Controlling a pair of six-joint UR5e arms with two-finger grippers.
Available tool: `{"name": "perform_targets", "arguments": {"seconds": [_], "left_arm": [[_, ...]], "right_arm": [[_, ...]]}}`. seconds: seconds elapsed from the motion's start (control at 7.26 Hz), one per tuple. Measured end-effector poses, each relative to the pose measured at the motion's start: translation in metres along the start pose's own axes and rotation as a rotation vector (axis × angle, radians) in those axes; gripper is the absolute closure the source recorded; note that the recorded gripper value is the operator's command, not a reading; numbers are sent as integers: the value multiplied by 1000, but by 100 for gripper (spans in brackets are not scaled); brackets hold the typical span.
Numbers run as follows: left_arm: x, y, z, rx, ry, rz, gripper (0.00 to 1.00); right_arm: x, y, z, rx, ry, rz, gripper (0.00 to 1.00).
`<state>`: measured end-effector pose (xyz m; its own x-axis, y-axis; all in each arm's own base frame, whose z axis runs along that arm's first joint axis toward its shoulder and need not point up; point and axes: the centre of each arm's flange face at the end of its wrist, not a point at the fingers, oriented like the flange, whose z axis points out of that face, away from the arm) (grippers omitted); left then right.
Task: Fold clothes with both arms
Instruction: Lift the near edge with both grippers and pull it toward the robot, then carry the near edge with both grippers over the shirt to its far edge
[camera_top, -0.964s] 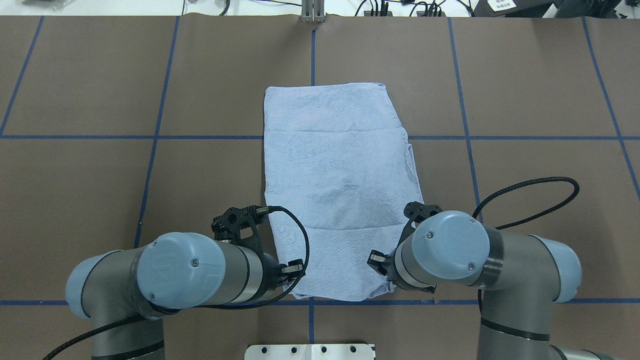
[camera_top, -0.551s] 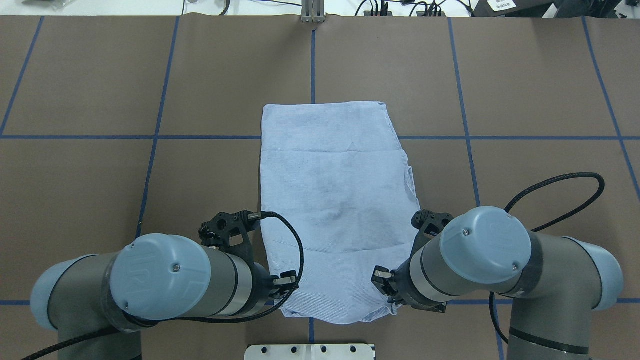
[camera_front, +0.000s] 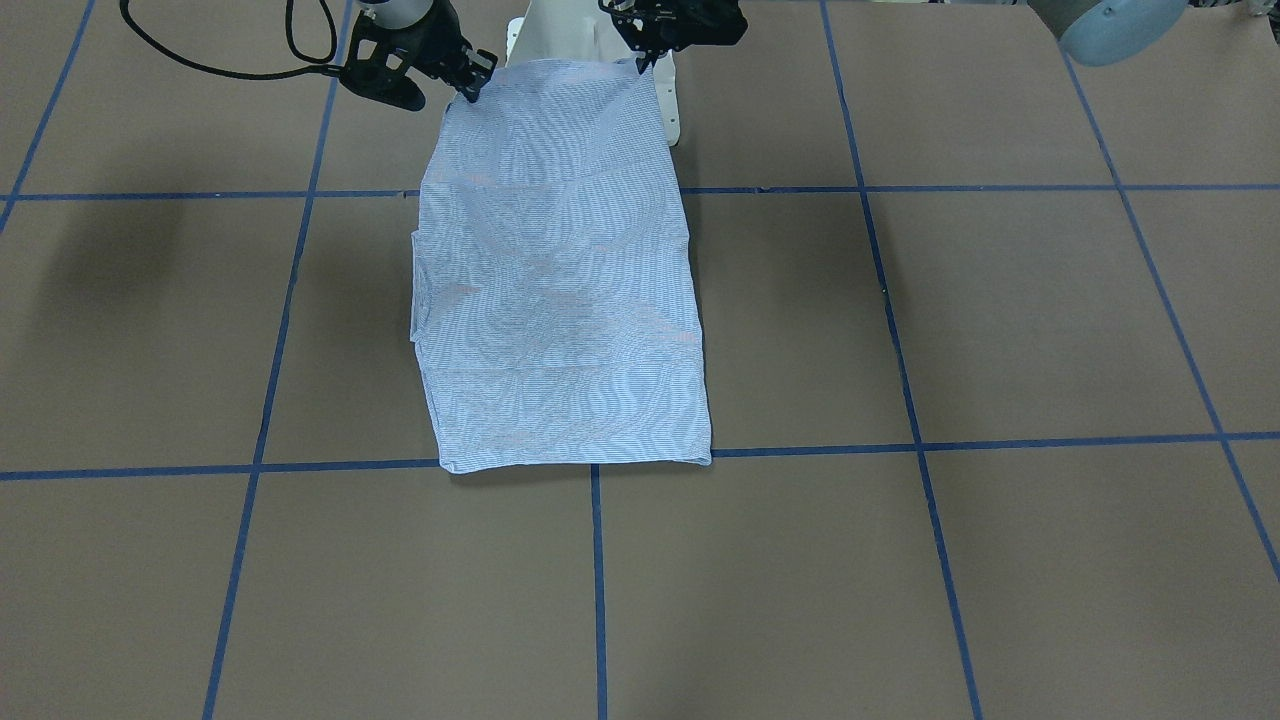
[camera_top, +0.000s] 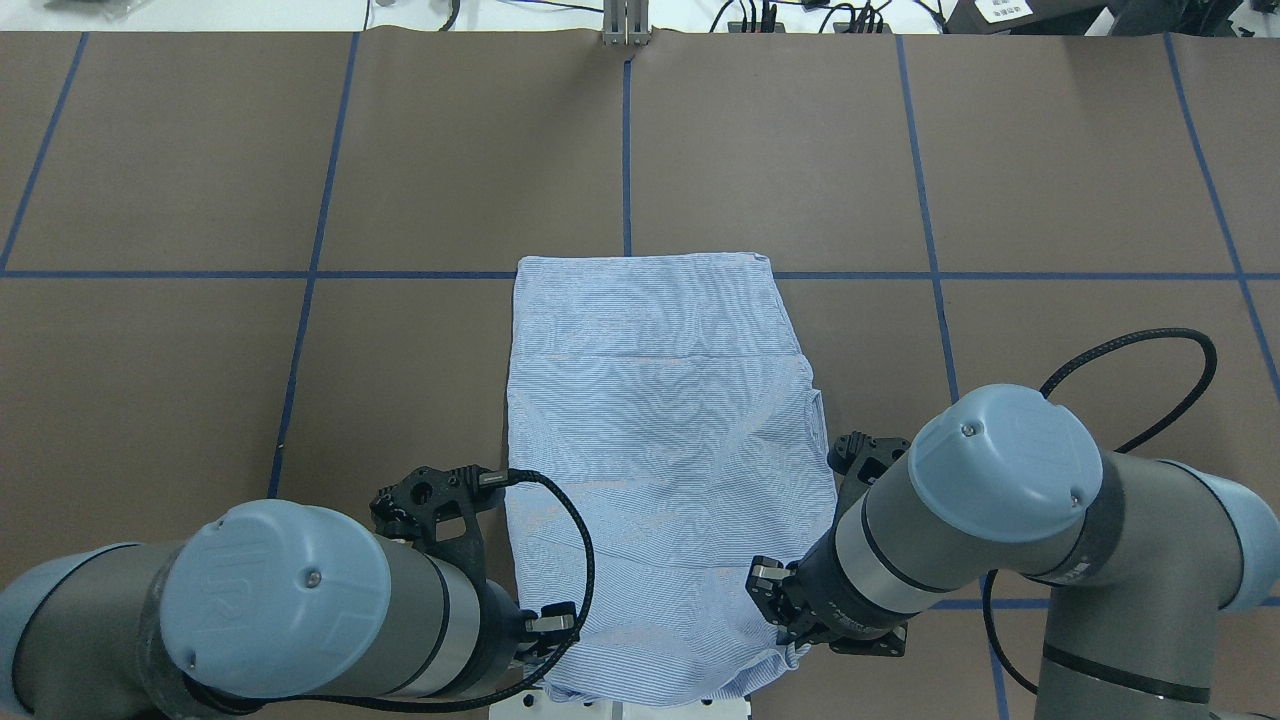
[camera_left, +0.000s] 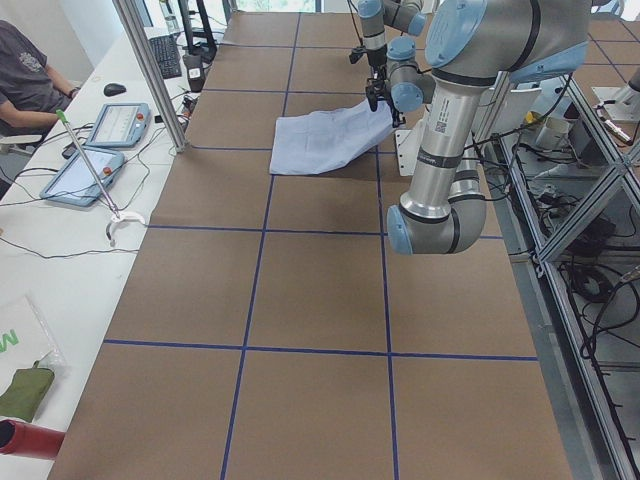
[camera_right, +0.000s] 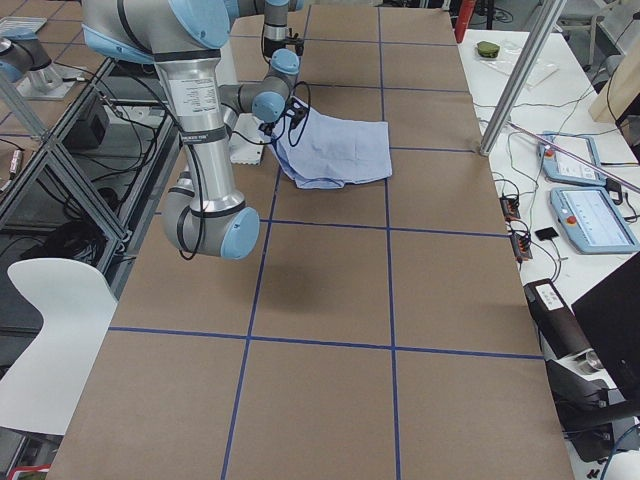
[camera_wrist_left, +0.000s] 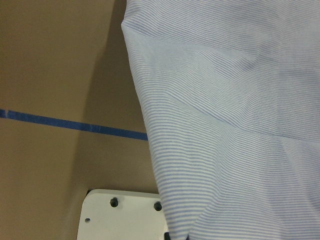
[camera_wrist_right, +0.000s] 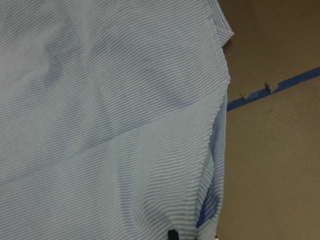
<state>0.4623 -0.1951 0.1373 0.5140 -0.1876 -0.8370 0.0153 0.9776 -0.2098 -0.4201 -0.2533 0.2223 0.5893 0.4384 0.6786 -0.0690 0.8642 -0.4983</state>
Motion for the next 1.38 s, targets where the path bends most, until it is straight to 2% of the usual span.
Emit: {"name": "perform_targets", "arguments": {"seconds": [0.28, 0.55, 0.69, 1.1, 1.38], "left_arm": [[-1, -32, -14, 58, 12, 38, 100], [-1, -88, -31, 154, 21, 64, 100], [0, -120, -31, 201, 34, 68, 100], [15, -213, -4, 306, 95, 53, 100], [12, -256, 15, 341, 86, 34, 100]], "right_arm": [[-18, -43, -26, 66, -46, 30, 100], [-48, -83, -59, 128, -104, 41, 100], [-64, -100, -65, 152, -113, 39, 100], [-102, -157, -68, 211, -92, 32, 100], [-122, -195, -63, 236, -58, 43, 100]]}}
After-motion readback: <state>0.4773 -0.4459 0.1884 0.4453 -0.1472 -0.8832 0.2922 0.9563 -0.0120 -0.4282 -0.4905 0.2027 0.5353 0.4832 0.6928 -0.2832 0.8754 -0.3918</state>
